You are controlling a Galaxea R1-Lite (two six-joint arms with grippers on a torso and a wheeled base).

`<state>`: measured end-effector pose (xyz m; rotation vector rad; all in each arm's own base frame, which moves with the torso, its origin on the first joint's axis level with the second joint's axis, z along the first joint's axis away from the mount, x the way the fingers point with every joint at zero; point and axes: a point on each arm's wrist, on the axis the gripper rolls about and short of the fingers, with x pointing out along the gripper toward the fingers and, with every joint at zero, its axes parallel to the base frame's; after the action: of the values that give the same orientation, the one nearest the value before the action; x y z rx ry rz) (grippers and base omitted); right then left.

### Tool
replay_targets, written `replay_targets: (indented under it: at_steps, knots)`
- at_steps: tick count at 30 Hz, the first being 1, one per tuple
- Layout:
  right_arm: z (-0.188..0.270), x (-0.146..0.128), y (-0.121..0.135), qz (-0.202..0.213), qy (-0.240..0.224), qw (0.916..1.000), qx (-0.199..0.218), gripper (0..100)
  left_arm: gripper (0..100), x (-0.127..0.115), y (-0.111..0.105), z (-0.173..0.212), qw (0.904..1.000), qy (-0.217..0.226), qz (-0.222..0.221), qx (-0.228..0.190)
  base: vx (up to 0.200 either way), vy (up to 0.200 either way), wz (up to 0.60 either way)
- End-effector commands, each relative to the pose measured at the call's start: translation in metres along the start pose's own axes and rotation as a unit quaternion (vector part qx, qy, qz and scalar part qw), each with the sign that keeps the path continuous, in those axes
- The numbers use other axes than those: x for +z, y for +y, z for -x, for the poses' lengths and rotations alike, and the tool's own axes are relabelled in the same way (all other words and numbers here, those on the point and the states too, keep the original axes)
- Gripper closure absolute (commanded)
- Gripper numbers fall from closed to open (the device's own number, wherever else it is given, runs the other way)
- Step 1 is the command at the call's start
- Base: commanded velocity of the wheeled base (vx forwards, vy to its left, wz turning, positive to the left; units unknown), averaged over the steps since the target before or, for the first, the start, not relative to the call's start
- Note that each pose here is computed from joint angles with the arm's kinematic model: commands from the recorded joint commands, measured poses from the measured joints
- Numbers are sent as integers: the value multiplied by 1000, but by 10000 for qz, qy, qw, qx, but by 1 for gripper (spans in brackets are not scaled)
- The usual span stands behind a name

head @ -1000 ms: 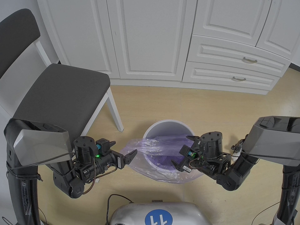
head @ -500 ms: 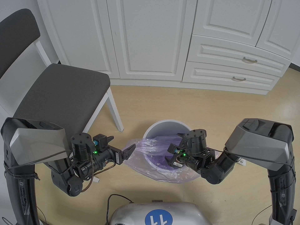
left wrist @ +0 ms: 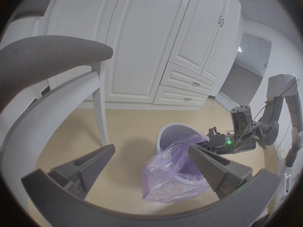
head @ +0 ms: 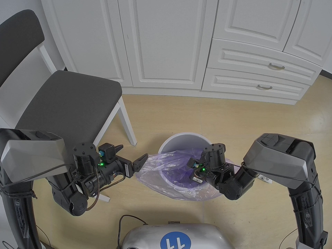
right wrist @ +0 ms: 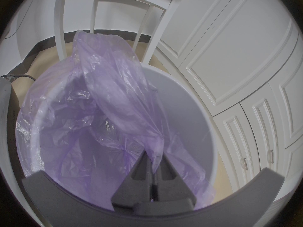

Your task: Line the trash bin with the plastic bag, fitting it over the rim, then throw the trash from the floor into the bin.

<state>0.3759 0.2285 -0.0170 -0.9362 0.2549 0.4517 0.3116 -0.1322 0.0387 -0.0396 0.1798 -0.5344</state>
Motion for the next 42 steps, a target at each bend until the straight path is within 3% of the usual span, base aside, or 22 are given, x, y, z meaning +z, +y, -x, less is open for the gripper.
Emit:
replay_targets:
  at_steps: [1, 11, 20, 22, 27, 34, 35, 36, 38, 41, 42]
  knots:
    - [7, 7, -12, -138, -104, 9998, -133, 100, 0, 3, 0, 1, 10000, -37, -4, -6, 0, 0, 0]
    - [4, 17, -33, -553, -274, 9972, -431, 100, 0, 8, -2, 6, 10000, -89, -14, -24, 0, 0, 0]
    - [-24, 21, -46, -1159, -208, 9870, -1092, 100, 0, 9, -2, 6, 9999, -112, -18, -25, 0, 0, 0]
    - [-36, 24, -47, -1511, -172, 9778, -1442, 100, 0, 9, -2, 6, 9999, -119, -19, -26, 0, 0, 0]
    - [-58, 30, -47, -1946, -263, 9626, -1865, 100, 0, 9, -2, 6, 9999, -112, -18, -25, 0, 0, 0]
    - [-81, 32, -44, -2206, -374, 9487, -2233, 100, 0, 8, -2, 5, 9999, -105, -15, -17, 0, 0, 0]
    - [-87, 33, -45, -2294, -437, 9430, -2370, 100, 0, 9, -1, 5, 9999, -113, -15, -10, 0, 0, 0]
    - [-87, 33, -45, -2300, -444, 9425, -2384, 100, 0, 9, -1, 5, 9999, -113, -15, -10, 0, 0, 0]
    - [-96, 39, -49, -2489, -596, 9297, -2648, 100, 0, 9, -1, 5, 9999, -113, -15, -10, 0, 0, 0]
    - [-103, 42, -52, -2601, -724, 9196, -2852, 100, 0, 8, -1, 5, 9999, -106, -14, -10, 0, 0, 0]
    - [-105, 38, -47, -2585, -664, 9210, -2839, 100, 0, 9, -1, 5, 9999, -113, -15, -10, 0, 0, 0]
